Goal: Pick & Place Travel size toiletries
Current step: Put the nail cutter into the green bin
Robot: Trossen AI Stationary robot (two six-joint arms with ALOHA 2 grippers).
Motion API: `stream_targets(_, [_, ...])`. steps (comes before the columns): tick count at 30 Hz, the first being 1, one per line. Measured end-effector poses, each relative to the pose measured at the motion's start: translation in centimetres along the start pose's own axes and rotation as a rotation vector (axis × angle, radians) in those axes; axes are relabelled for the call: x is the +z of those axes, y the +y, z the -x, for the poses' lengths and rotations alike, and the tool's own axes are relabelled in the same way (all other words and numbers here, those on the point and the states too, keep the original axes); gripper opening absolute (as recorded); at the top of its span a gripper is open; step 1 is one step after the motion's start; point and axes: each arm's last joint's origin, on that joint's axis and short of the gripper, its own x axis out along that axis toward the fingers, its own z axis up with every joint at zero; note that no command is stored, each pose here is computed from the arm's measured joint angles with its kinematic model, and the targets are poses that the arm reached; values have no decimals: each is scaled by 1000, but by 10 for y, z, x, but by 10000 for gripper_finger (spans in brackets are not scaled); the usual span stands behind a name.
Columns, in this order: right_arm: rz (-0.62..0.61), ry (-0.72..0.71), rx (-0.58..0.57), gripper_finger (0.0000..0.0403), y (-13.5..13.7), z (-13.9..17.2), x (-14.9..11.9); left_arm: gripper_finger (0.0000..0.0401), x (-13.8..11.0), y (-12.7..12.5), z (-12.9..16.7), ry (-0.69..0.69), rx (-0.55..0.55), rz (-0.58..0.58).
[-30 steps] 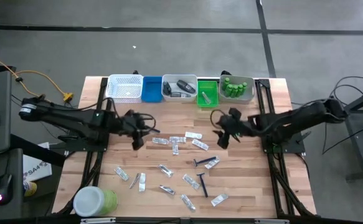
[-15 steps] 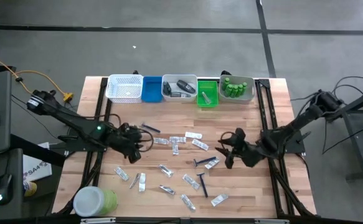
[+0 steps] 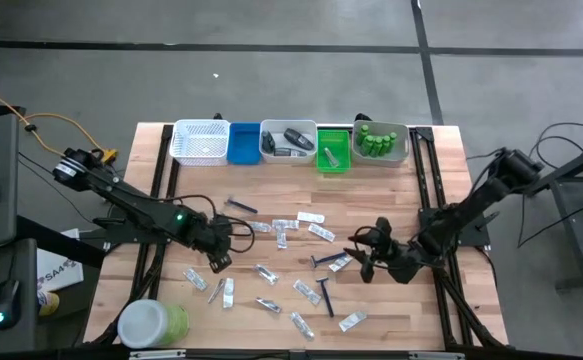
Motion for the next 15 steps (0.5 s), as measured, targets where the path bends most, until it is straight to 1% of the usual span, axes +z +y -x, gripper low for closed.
stream_targets(3, [25,21,-14,171,0,-5,-7,111,0,0,0,7,-2,10])
stream_targets(8, [52,36,-33,171,0,-10,-15,111,0,-1,-1,20,-18,135])
stream_targets(11, [64,43,-42,171,-1,-12,-18,111,-1,-2,-1,57,-32,225])
stream_targets(15, [76,49,-49,171,-1,-14,-20,111,-4,-7,-4,99,-64,252])
